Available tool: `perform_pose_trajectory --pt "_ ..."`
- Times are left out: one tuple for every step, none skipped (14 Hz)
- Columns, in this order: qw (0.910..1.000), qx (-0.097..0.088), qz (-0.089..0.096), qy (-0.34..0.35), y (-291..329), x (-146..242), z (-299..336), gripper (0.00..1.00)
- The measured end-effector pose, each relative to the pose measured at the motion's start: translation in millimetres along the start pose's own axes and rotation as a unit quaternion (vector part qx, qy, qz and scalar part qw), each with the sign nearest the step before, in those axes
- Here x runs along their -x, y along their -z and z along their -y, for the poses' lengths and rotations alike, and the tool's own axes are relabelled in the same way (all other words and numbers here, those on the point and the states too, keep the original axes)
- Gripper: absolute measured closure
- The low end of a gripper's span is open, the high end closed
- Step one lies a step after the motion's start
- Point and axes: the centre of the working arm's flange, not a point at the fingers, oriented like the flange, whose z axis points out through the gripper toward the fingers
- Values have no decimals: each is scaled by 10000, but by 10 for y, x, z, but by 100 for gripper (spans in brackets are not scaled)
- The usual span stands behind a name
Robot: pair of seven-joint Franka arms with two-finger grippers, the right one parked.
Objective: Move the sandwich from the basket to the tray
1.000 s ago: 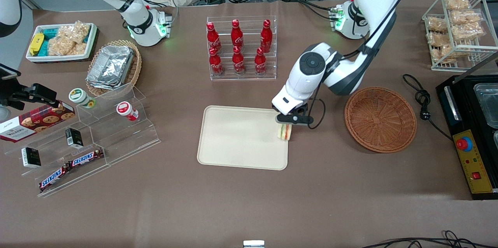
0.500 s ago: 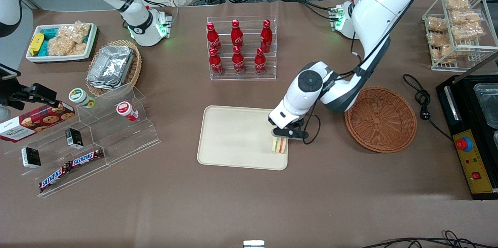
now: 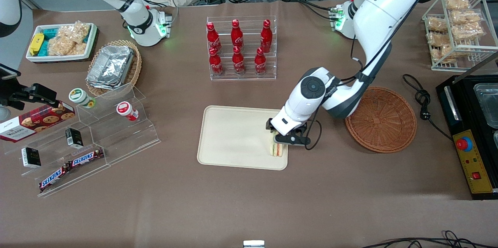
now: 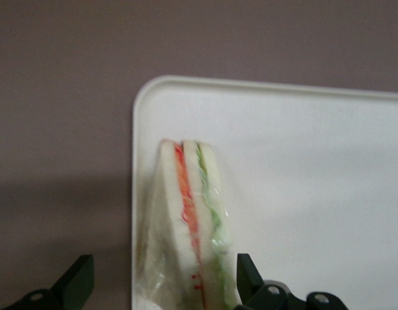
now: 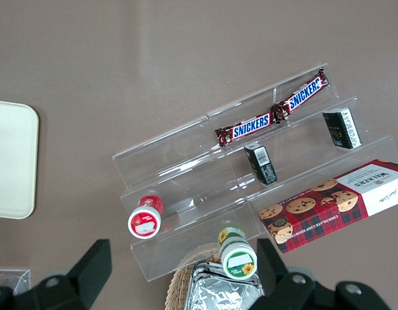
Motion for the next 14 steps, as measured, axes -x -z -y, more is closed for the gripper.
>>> perform_pose_trajectory --pt "9997 -201 8 112 238 -89 89 0" --pt "9989 -395 25 251 538 -173 189 0" --pt "9977 -549 33 390 887 -231 276 0" --pt "9968 -658 50 450 1244 -240 331 0" --pt "9962 -718 105 481 1586 -211 368 0" --pt "9957 -757 189 502 1906 -183 450 0" --pt "9952 -790 317 482 2195 -172 599 0" --pt "9946 -812 474 432 2461 -171 787 0" --pt "9937 -841 621 397 2698 -175 1004 0" --pt "9931 -836 728 394 2912 -189 1241 0" --pt "9930 -775 795 399 3111 -205 1487 0" --pt "9932 -711 823 424 3305 -211 1751 0" --pt "9934 -663 817 466 3488 -205 2045 0" --pt "9935 -626 806 507 3670 -174 2343 0"
